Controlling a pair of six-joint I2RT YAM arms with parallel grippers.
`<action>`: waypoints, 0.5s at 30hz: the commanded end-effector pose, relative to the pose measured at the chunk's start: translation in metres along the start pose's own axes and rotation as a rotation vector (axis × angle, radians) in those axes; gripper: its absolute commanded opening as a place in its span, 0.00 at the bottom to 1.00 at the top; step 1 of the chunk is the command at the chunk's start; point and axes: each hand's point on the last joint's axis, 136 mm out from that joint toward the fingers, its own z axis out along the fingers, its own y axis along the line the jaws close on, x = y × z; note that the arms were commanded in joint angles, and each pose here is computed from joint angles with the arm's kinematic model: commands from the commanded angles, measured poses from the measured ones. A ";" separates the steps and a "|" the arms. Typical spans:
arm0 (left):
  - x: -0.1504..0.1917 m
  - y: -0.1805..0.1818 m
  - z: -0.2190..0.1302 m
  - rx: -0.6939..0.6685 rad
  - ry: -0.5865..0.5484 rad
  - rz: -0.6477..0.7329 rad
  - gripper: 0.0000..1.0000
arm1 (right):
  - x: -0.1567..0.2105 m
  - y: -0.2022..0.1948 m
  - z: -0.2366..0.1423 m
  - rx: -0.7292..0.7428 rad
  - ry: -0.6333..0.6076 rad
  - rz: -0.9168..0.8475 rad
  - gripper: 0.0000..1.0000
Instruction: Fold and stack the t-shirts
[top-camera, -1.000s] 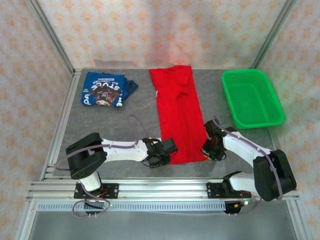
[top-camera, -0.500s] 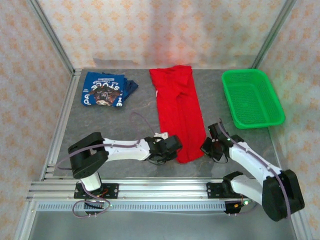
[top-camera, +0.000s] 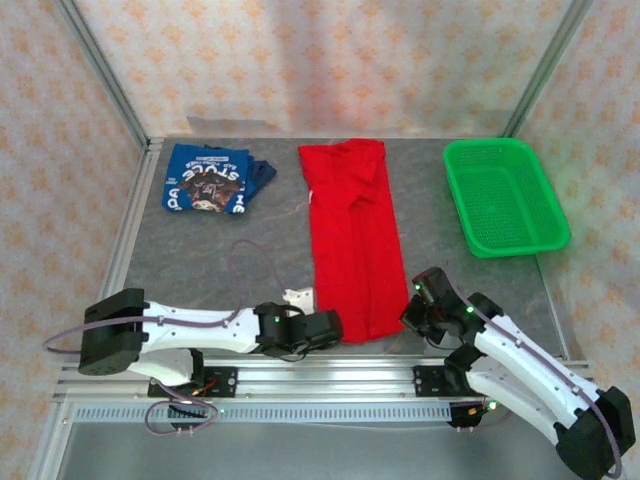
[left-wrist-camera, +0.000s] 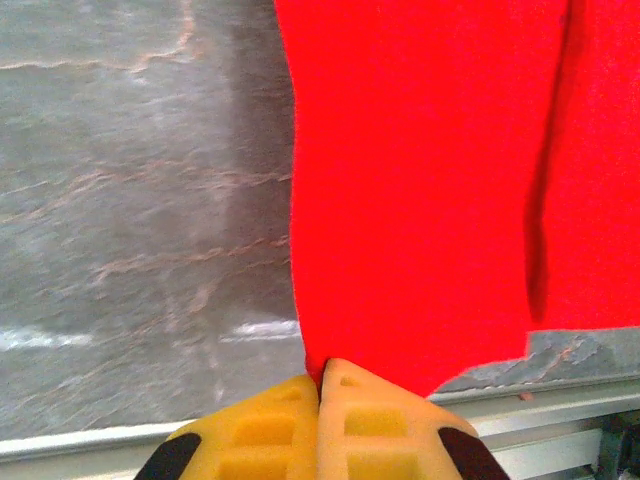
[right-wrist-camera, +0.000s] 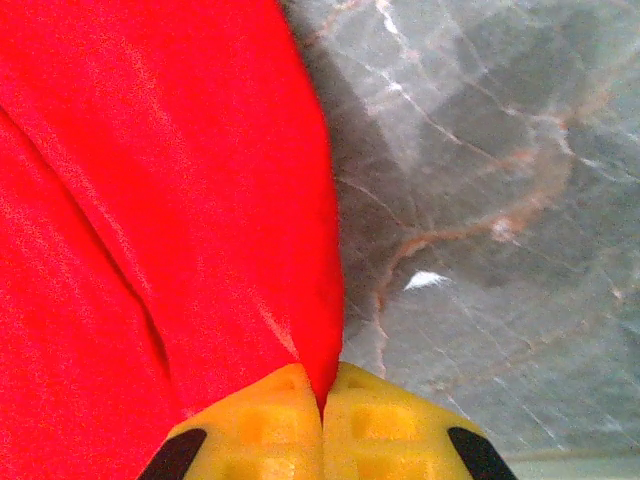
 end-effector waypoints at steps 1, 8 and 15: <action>-0.011 0.020 -0.012 -0.041 -0.086 -0.041 0.00 | -0.001 -0.013 -0.015 0.059 -0.040 0.044 0.00; 0.003 0.013 -0.032 0.000 -0.105 -0.023 0.00 | 0.012 -0.005 -0.032 0.027 -0.036 0.027 0.00; -0.013 -0.001 -0.061 0.057 -0.162 -0.029 0.00 | 0.002 0.029 -0.059 -0.040 -0.110 -0.020 0.00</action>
